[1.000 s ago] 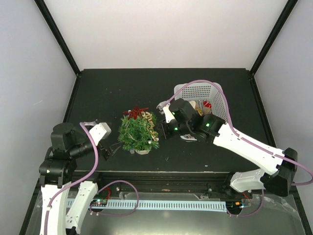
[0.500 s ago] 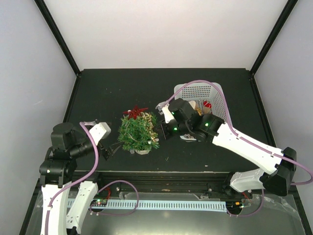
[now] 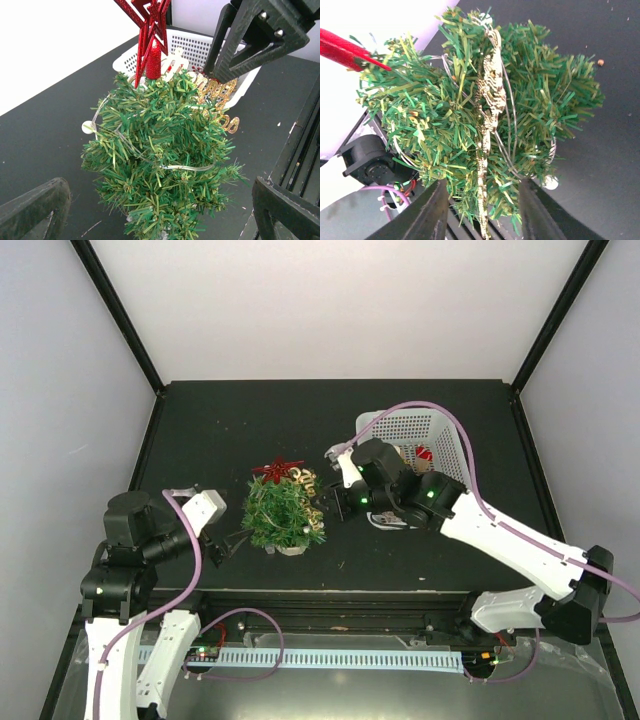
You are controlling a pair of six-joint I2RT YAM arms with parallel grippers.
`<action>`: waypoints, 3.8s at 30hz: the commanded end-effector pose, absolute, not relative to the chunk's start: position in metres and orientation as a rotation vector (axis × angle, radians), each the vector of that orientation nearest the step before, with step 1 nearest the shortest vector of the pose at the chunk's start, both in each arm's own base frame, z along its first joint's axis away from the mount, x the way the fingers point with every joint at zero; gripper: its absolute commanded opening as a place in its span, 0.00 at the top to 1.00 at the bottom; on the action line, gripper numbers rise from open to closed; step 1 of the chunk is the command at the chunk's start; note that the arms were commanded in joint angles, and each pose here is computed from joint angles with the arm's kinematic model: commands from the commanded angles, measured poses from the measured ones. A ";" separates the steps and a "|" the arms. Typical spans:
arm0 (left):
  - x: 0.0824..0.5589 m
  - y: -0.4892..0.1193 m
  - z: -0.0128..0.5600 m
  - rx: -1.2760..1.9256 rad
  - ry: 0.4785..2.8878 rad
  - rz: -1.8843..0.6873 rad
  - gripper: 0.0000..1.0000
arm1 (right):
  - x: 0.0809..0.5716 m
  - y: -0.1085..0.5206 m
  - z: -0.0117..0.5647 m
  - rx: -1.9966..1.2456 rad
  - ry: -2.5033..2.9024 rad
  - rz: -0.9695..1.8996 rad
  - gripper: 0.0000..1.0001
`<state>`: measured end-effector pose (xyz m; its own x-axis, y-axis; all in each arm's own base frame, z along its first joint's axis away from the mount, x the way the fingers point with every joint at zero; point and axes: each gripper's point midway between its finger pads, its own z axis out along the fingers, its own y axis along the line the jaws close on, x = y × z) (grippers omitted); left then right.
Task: Decorate the small christmas tree
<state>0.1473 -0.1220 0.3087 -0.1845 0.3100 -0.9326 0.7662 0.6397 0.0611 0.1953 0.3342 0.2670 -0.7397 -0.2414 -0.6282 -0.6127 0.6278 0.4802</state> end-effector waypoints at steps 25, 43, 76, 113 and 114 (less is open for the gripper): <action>0.199 -0.095 0.352 0.664 1.827 -0.494 0.01 | 0.305 0.153 0.160 0.039 2.503 0.388 0.49; 0.242 -0.036 0.321 0.341 1.906 -0.893 0.02 | 0.386 0.104 0.084 0.378 2.579 0.290 0.57; 0.238 -0.033 0.309 0.429 1.923 -0.769 0.01 | 0.359 0.056 0.124 0.347 2.512 -0.068 0.99; 0.225 -0.038 0.281 0.472 1.993 -0.778 0.01 | 0.117 0.358 0.363 -0.898 1.886 0.605 0.99; 0.224 -0.039 0.281 0.476 1.994 -0.778 0.01 | 0.117 0.364 0.361 -0.906 1.881 0.606 0.99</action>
